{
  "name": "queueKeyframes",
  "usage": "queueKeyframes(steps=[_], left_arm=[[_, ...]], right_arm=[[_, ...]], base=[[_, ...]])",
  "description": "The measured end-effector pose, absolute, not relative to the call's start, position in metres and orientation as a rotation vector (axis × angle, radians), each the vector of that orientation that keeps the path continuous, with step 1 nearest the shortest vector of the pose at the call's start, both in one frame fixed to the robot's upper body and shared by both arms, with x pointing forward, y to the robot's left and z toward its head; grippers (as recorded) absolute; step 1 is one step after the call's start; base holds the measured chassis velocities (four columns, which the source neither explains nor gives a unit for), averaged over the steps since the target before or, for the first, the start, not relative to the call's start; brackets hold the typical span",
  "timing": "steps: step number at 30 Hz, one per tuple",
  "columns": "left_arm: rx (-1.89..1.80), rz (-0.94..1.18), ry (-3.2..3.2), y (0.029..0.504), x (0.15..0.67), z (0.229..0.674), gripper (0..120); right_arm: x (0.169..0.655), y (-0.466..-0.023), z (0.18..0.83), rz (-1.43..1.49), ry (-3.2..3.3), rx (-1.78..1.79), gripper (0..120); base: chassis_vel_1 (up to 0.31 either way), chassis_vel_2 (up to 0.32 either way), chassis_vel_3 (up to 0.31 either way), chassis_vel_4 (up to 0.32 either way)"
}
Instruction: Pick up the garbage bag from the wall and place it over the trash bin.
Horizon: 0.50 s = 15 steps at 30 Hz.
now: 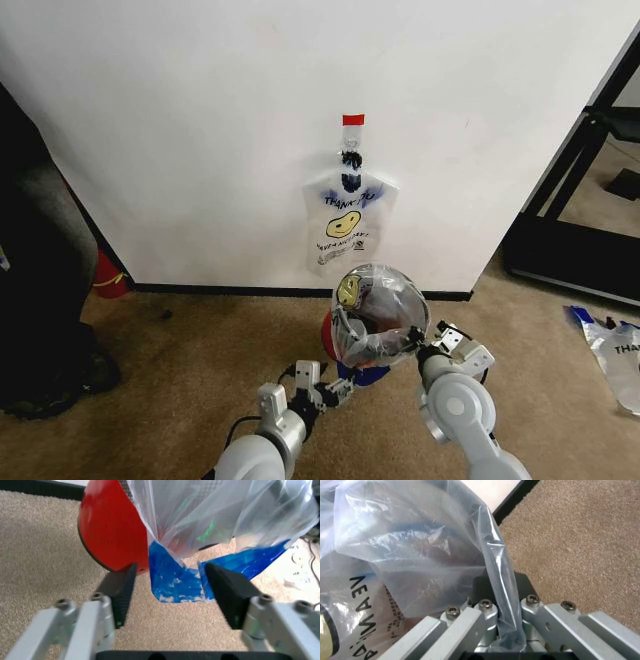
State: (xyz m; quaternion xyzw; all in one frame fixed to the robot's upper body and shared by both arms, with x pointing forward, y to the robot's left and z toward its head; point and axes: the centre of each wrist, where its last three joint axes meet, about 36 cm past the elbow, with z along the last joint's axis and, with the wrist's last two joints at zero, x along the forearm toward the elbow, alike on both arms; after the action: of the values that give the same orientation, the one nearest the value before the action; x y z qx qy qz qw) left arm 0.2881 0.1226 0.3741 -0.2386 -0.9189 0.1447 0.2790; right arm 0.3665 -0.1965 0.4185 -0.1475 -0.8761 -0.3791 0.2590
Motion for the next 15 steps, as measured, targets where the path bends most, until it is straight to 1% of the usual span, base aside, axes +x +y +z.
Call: queueKeyframes(steps=[3, 6, 9, 10, 11, 13, 14, 15], left_arm=[[-0.652, 0.387, -2.456, 0.118, 0.289, 0.372, 42], [-0.658, 0.394, -2.451, 0.116, 0.29, 0.371, 40], [-0.662, 0.408, -2.442, 0.11, 0.292, 0.37, 35], [-0.66, 0.413, -2.441, 0.108, 0.293, 0.368, 30], [-0.66, 0.413, -2.441, 0.108, 0.293, 0.368, 30], [-0.653, 0.416, -2.44, 0.108, 0.294, 0.367, 22], [-0.651, 0.416, -2.44, 0.108, 0.294, 0.366, 21], [-0.647, 0.414, -2.44, 0.108, 0.295, 0.365, 14]], right_arm=[[0.366, -0.196, 0.419, -1.026, -2.372, -0.397, 0], [0.365, -0.196, 0.418, -1.027, -2.371, -0.397, 0], [0.365, -0.195, 0.418, -1.03, -2.369, -0.394, 0], [0.365, -0.194, 0.418, -1.031, -2.369, -0.393, 0], [0.365, -0.194, 0.418, -1.031, -2.369, -0.393, 0], [0.366, -0.194, 0.419, -1.031, -2.37, -0.393, 0], [0.366, -0.194, 0.419, -1.032, -2.37, -0.392, 0], [0.366, -0.195, 0.419, -1.031, -2.371, -0.391, 0]], base=[[0.0, 0.0, 0.0, 0.0], [0.0, 0.0, 0.0, 0.0], [0.0, 0.0, 0.0, 0.0], [0.0, 0.0, 0.0, 0.0], [0.0, 0.0, 0.0, 0.0], [0.0, 0.0, 0.0, 0.0], [0.0, 0.0, 0.0, 0.0], [0.0, 0.0, 0.0, 0.0]])
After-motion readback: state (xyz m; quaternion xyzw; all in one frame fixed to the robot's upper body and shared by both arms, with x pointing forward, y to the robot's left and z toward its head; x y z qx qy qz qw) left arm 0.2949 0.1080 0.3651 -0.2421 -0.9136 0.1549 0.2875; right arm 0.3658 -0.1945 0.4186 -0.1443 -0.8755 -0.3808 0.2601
